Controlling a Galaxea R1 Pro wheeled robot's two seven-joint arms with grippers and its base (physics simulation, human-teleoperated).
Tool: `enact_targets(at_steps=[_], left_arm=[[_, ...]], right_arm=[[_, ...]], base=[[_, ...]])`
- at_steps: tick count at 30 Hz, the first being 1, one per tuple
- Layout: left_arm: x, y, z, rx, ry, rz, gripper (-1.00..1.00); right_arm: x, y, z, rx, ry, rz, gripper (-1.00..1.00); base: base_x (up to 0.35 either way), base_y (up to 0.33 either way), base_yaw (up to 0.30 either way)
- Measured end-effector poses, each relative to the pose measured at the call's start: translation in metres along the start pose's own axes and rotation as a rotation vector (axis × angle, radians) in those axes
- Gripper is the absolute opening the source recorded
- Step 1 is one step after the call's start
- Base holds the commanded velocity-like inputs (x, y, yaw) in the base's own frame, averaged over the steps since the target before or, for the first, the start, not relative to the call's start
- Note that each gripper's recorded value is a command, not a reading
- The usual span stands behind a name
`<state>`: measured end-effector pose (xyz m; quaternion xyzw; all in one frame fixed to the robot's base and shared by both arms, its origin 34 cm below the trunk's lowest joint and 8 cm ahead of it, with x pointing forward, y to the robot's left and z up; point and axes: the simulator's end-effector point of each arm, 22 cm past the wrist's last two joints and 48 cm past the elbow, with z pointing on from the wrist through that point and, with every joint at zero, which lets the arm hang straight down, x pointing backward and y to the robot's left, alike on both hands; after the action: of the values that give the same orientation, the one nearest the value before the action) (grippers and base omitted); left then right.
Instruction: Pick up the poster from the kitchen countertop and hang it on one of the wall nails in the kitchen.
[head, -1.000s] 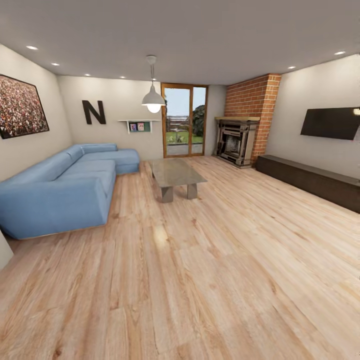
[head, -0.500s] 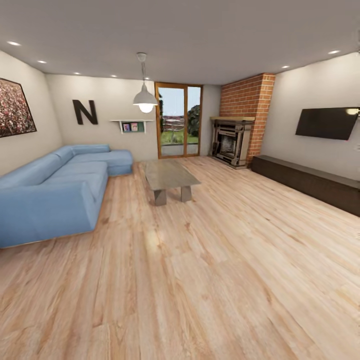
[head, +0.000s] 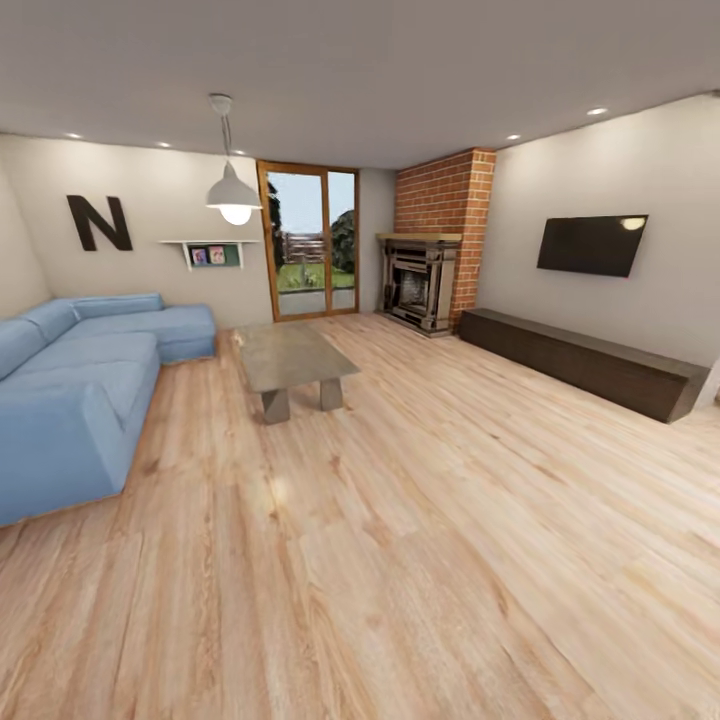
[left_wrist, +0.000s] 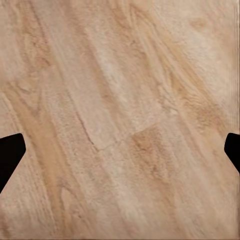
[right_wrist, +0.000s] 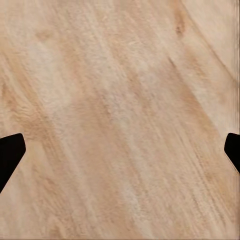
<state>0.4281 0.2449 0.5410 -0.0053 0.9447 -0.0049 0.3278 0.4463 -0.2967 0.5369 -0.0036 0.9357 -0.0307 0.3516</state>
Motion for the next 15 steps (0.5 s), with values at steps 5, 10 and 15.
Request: enact_targets(at_steps=[5, 10, 15], left_arm=[[0.0001, 0.0, 0.0002, 0.0, 0.0, 0.0, 1.0], [0.0004, 0.0001, 0.0003, 0.0, 0.001, 0.0, 1.0], [0.0007, 0.0002, 0.0003, -0.001, 0.002, 0.0, 1.0]], right_arm=[[0.0, 0.0, 0.0003, 0.0, 0.0, 0.0, 1.0], [0.0001, 0.0, 0.0003, 0.0, 0.001, 0.0, 1.0], [0.0002, 0.0, 0.0003, 0.0, 0.001, 0.0, 1.0]], base=[[0.091, -0.028, -0.288], [0.023, -0.007, -0.297], [0.005, -0.002, -0.299]])
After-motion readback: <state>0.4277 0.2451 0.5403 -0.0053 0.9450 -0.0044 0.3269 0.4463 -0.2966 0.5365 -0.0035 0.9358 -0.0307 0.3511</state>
